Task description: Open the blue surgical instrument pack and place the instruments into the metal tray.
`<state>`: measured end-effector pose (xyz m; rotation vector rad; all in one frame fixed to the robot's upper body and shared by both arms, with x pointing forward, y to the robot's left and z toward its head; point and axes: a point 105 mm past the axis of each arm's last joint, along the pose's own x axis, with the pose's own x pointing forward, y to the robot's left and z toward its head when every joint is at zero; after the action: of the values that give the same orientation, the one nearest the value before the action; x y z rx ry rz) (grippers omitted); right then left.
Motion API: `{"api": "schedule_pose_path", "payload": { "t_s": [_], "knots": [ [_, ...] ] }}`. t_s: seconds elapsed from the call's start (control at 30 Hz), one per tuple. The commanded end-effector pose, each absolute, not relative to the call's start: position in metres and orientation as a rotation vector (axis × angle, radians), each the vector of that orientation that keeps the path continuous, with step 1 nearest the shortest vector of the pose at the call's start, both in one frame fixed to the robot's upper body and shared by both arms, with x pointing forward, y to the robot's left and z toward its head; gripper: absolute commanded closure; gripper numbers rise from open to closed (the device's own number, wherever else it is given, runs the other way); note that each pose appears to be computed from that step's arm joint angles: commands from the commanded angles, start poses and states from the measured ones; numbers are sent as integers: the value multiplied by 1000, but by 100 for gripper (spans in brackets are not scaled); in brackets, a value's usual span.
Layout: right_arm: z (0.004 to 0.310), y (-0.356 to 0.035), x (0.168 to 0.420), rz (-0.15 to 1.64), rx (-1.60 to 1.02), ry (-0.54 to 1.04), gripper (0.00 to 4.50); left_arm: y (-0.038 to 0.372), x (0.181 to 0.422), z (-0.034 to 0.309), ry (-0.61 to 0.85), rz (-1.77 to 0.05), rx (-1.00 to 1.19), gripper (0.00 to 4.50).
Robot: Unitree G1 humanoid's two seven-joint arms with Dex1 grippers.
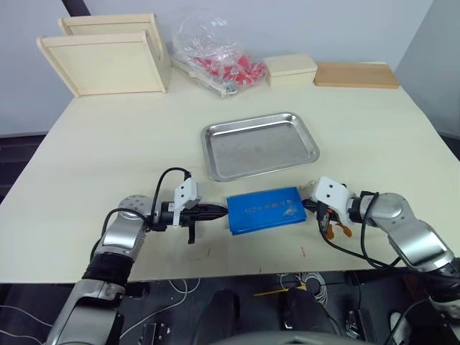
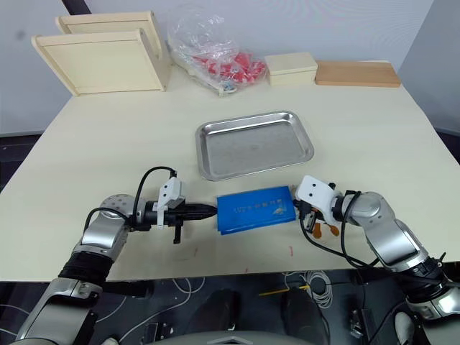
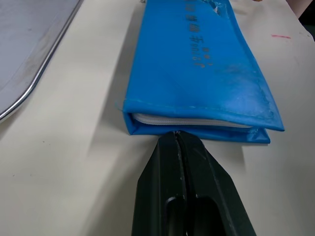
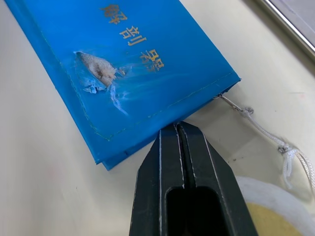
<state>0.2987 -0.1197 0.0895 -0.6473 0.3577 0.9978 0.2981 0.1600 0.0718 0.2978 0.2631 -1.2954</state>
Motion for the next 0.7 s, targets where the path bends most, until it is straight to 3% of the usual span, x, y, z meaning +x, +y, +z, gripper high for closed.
{"api": "schedule_pose_path", "payload": {
  "t_s": [0.03,0.7],
  "knots": [
    [95,-107,296,1034,-631,323,449,154,300,71,251,-1300,299,446],
    [87,-84,288,1107,-578,335,449,159,302,83,210,-1278,294,446]
  ]
}}
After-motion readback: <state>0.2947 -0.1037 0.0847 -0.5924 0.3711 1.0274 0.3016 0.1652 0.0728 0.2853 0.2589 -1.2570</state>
